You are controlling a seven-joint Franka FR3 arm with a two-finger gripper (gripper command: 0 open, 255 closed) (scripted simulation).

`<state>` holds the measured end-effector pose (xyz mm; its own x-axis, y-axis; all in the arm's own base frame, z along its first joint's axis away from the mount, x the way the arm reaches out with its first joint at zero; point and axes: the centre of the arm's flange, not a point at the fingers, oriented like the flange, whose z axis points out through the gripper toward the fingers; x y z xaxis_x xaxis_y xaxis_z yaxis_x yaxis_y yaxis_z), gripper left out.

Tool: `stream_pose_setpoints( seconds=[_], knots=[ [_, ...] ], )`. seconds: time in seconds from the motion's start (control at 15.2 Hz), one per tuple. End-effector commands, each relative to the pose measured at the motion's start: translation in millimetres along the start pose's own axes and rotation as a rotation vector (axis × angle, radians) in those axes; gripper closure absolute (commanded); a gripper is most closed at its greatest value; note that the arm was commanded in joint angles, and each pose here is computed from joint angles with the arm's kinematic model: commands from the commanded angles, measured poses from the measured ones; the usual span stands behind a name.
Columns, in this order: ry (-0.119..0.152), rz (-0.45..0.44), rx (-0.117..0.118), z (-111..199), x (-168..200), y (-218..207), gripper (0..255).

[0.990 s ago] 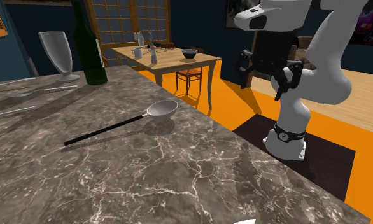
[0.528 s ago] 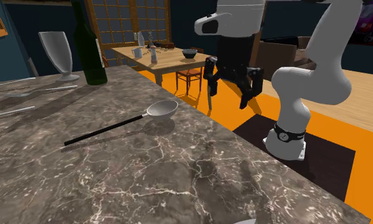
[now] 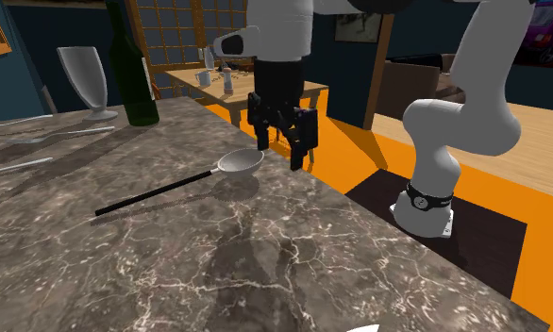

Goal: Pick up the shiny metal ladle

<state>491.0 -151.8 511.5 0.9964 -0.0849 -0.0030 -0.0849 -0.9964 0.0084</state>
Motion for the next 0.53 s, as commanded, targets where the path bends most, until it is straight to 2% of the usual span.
stream_pose_setpoints(
  seconds=[0.0, 0.46],
  knots=[
    [0.019, 0.023, 0.010, 2.9, 19.4, 17.4, 0],
    [0.084, 0.100, 0.048, 8.7, 83.9, 76.5, 0]
  ],
)
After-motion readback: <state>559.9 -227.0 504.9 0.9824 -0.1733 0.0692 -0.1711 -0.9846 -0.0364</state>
